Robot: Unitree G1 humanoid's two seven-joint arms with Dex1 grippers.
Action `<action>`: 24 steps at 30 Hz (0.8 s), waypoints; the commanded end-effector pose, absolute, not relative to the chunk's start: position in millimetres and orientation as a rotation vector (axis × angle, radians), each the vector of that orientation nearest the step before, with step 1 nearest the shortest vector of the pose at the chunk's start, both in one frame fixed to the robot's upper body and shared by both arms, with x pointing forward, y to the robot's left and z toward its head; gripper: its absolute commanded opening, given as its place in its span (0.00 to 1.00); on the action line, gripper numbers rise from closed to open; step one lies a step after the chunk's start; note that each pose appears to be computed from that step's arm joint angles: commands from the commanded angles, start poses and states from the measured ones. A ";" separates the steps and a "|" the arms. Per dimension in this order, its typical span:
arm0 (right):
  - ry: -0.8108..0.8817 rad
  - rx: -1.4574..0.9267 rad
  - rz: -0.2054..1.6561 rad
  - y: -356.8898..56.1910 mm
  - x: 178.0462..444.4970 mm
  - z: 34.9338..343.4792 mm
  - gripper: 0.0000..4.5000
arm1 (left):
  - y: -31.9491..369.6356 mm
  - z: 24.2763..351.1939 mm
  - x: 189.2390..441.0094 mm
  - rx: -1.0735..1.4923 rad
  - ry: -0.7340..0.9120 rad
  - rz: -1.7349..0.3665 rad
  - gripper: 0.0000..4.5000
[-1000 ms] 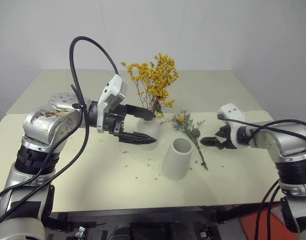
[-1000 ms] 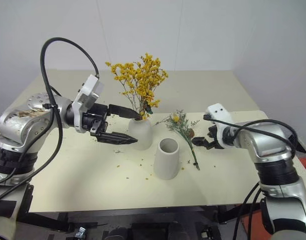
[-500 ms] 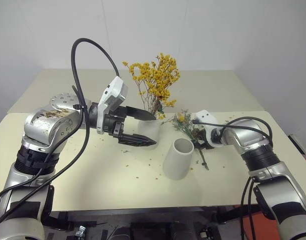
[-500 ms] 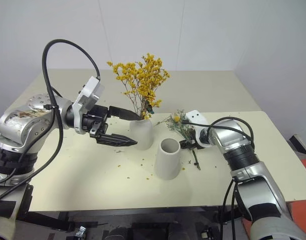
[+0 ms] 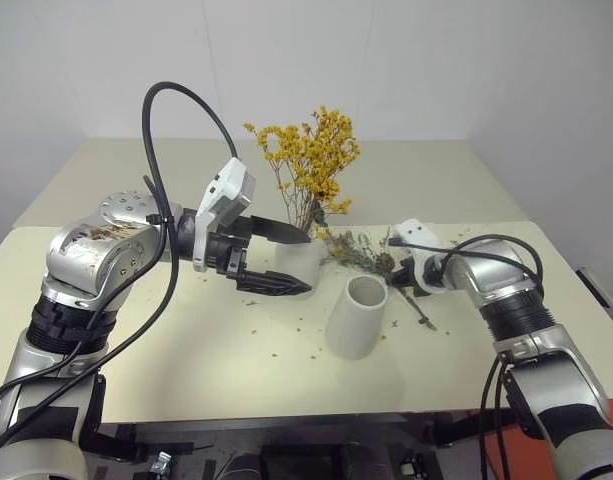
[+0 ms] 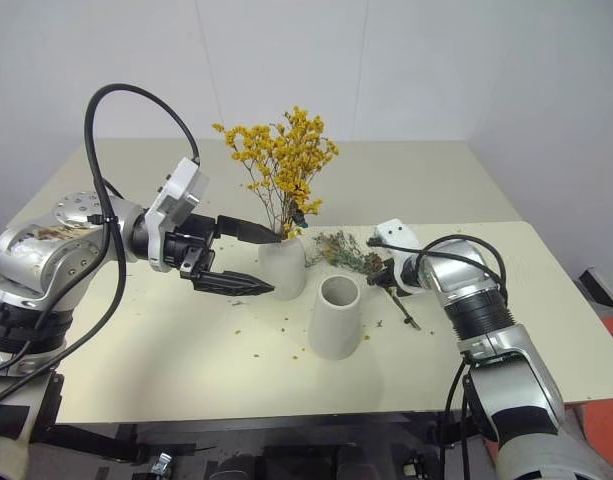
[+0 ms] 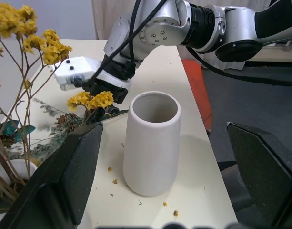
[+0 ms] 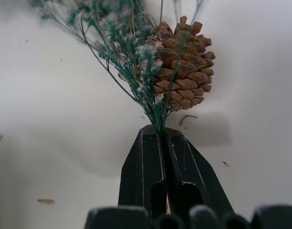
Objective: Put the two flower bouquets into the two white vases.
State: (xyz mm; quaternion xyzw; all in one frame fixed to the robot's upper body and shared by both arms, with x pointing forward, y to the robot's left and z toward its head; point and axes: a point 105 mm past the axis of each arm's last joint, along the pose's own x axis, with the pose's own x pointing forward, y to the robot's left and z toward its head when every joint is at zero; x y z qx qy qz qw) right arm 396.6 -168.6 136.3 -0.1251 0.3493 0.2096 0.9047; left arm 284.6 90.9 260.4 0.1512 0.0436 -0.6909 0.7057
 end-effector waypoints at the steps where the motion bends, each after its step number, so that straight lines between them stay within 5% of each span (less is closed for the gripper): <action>1: 0.576 -0.167 0.380 -179.7 397.2 173.0 0.01 | 91.9 269.4 281.4 0.367 0.060 -1.536 1.00; 7: 0.346 -0.022 0.254 -203.3 392.5 217.4 0.01 | 92.8 269.2 282.1 0.367 0.064 -1.538 1.00; 12: -0.204 0.202 0.241 -214.4 366.1 290.2 0.01 | 92.5 269.7 283.0 0.365 0.068 -1.542 1.00; 17: -0.415 0.335 0.476 -192.6 329.5 311.6 0.01 | 90.9 269.6 282.2 0.360 0.071 -1.556 1.00; 24: -0.426 0.391 0.838 -138.9 294.6 313.4 0.01 | 87.8 268.0 279.5 0.354 0.088 -1.588 1.00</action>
